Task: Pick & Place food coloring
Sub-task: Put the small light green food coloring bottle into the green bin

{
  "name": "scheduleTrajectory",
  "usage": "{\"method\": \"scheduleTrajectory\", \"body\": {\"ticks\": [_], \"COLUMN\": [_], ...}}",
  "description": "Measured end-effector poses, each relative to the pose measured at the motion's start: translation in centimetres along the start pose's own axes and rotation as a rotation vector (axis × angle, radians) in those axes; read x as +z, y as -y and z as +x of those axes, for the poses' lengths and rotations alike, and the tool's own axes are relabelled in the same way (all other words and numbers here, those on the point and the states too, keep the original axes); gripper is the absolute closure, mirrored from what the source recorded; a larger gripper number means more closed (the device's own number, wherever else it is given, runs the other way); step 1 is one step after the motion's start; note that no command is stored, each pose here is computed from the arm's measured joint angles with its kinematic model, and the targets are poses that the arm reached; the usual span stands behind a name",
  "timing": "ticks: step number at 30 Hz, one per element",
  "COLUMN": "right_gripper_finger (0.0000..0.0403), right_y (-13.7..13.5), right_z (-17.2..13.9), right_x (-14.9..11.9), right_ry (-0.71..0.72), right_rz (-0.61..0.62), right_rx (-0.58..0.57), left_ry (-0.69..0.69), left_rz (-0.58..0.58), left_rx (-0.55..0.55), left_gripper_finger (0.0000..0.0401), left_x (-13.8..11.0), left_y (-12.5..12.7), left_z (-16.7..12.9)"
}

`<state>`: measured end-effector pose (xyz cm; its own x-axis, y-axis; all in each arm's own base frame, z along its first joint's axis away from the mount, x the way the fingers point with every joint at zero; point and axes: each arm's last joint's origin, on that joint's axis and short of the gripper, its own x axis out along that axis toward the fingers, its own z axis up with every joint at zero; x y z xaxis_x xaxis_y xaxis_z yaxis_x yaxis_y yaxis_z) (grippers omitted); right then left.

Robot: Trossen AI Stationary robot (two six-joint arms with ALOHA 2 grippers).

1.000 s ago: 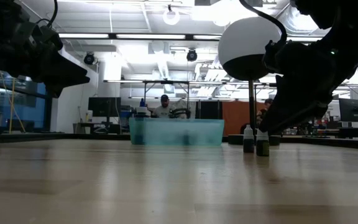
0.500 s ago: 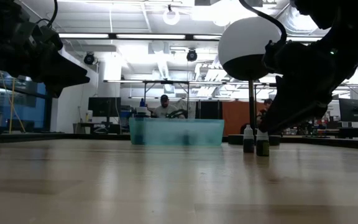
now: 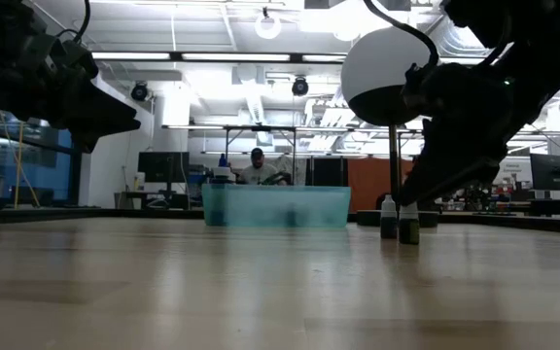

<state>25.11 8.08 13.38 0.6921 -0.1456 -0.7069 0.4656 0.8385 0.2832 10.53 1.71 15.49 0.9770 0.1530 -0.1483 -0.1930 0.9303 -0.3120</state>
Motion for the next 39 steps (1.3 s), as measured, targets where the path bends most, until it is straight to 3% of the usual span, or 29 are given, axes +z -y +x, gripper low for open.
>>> {"method": "scheduleTrajectory", "body": {"ticks": [24,39], "right_gripper_finger": [0.0356,0.0388], "right_y": [0.02,-0.4], "right_z": [-0.02,-0.05], "right_x": [-0.05,0.29], "right_ry": [-0.01,0.014], "right_rz": [-0.006,0.016], "right_rx": [-0.001,0.048], "left_ry": [0.0,0.0], "left_rz": [0.0,0.0], "left_rx": [0.0,0.0], "left_gripper_finger": [0.0274,0.0274], "left_x": [0.0,0.0], "left_y": [0.0,0.0], "left_z": [0.0,0.0]}}
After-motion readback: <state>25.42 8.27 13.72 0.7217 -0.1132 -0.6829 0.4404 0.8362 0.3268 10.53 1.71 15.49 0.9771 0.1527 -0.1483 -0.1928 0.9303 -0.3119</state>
